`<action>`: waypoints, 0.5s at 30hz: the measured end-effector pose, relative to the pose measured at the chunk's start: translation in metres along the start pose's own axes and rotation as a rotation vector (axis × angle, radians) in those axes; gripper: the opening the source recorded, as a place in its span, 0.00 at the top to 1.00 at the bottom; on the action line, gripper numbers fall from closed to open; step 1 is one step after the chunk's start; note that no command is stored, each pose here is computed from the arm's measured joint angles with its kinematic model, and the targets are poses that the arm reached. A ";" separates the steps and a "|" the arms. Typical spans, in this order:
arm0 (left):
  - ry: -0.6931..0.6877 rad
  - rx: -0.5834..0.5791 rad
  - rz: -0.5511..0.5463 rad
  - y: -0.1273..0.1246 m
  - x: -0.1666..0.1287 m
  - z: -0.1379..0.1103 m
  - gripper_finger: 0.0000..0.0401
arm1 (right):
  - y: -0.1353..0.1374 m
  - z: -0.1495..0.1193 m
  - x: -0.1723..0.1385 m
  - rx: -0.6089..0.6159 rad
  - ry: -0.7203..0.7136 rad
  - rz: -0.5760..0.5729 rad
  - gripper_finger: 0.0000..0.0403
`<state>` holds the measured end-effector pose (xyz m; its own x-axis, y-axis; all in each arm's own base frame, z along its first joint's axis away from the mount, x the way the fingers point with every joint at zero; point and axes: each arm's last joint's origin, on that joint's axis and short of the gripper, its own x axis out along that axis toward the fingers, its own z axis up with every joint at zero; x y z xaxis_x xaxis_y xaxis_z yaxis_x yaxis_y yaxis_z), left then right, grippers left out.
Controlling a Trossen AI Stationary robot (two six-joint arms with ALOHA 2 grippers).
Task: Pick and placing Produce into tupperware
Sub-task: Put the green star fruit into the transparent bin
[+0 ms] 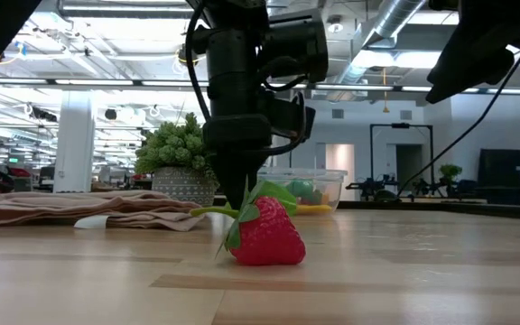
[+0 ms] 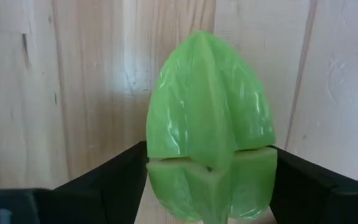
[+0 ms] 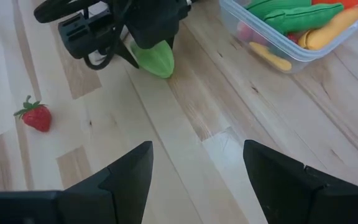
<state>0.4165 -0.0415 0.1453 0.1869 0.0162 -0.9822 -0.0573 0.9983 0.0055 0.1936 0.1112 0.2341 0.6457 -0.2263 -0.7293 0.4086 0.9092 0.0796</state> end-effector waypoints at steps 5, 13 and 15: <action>0.000 0.002 -0.004 0.000 0.000 0.000 0.37 | 0.000 0.000 0.000 0.003 -0.002 0.003 0.39; 0.002 -0.018 -0.016 -0.001 0.000 0.000 0.45 | 0.001 0.001 0.000 0.009 -0.006 0.012 0.39; 0.002 -0.022 -0.016 -0.001 0.000 0.000 0.46 | 0.001 0.001 0.000 0.009 -0.006 0.013 0.39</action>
<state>0.4165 -0.0421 0.1452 0.1860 0.0003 -0.9826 -0.0756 0.9970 -0.0140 0.1947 0.1120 0.2348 0.6549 -0.2170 -0.7239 0.4064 0.9087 0.0952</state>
